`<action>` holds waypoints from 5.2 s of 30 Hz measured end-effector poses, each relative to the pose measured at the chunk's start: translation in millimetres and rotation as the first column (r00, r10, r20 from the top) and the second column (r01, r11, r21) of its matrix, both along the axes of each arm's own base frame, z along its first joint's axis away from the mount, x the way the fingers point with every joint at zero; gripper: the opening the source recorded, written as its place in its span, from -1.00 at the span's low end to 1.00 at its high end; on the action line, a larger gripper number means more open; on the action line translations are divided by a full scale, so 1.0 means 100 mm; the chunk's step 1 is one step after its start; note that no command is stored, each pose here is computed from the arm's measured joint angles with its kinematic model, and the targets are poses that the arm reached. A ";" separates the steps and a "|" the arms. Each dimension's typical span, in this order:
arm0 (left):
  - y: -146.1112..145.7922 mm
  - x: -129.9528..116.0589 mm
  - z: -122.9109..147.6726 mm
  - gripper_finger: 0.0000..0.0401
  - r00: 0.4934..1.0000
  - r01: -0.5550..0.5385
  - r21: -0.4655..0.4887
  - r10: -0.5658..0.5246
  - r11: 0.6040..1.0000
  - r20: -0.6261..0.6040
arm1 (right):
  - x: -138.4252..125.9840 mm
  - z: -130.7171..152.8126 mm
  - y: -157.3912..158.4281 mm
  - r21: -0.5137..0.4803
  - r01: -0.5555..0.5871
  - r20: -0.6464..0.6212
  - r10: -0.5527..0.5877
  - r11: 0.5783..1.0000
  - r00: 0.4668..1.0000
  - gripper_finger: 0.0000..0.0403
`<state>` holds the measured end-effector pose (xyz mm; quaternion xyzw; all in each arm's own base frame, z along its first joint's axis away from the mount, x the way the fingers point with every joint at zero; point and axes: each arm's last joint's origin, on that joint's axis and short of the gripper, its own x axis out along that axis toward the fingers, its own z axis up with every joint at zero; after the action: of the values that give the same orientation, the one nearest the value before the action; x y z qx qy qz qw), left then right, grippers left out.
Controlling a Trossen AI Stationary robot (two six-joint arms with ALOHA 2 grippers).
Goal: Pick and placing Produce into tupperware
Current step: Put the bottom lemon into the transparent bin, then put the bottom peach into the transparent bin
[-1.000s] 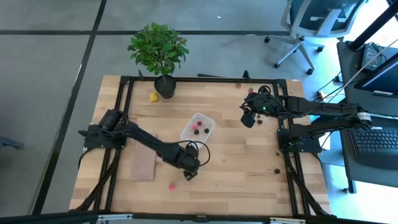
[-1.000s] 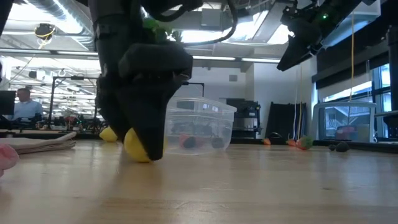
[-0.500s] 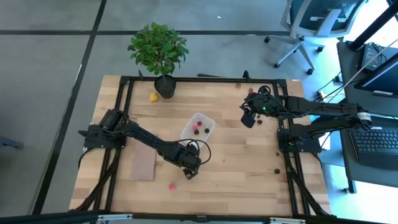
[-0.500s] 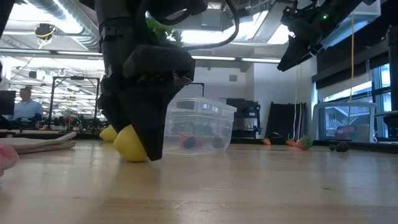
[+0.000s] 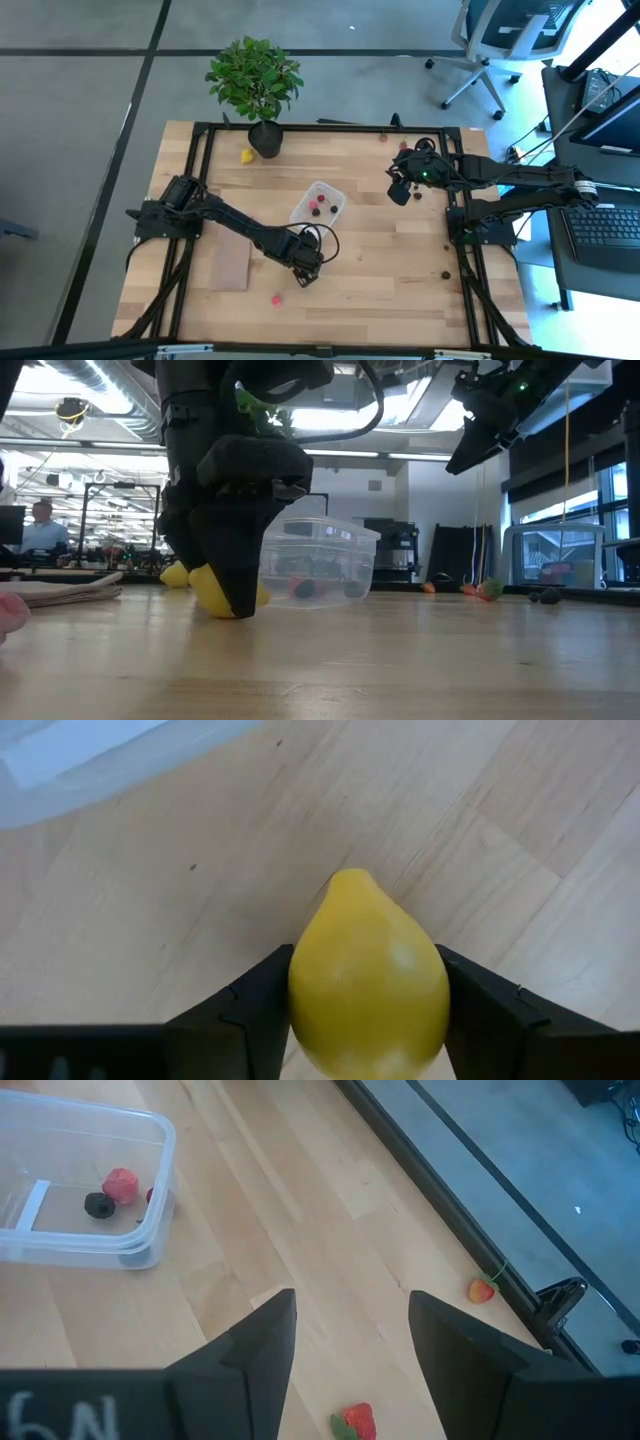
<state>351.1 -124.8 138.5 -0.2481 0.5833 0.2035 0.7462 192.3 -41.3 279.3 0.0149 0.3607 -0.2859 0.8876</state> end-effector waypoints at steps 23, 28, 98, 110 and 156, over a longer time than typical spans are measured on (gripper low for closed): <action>0.68 0.07 0.92 -0.01 0.920 -0.311 0.160 0.254 0.937 0.298 | 0.00 0.00 0.00 -0.005 -0.004 -0.003 0.004 1.000 1.000 -0.02; 0.91 0.16 0.75 0.06 0.937 -0.301 0.170 0.258 0.938 0.235 | 0.00 0.00 0.00 -0.002 -0.001 -0.002 0.001 1.000 1.000 -0.02; -0.85 -0.50 0.43 0.10 0.981 -0.172 -0.174 0.154 0.970 -0.115 | 0.02 0.02 0.00 0.001 0.003 0.031 -0.003 1.000 1.000 -0.02; -0.80 -0.45 0.38 0.24 0.975 -0.207 -0.161 0.190 0.965 -0.117 | 0.02 0.02 0.00 0.001 0.003 0.033 -0.003 1.000 0.999 -0.02; -0.65 -0.25 0.13 -0.51 0.968 -0.209 -0.204 0.173 0.956 -0.179 | 0.03 0.01 0.00 0.002 0.005 0.031 -0.005 1.000 0.999 -0.02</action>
<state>326.4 -190.0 151.5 -0.3678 0.6332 0.2279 0.6417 194.8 -41.7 280.8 0.0210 0.3470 -0.2875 0.8925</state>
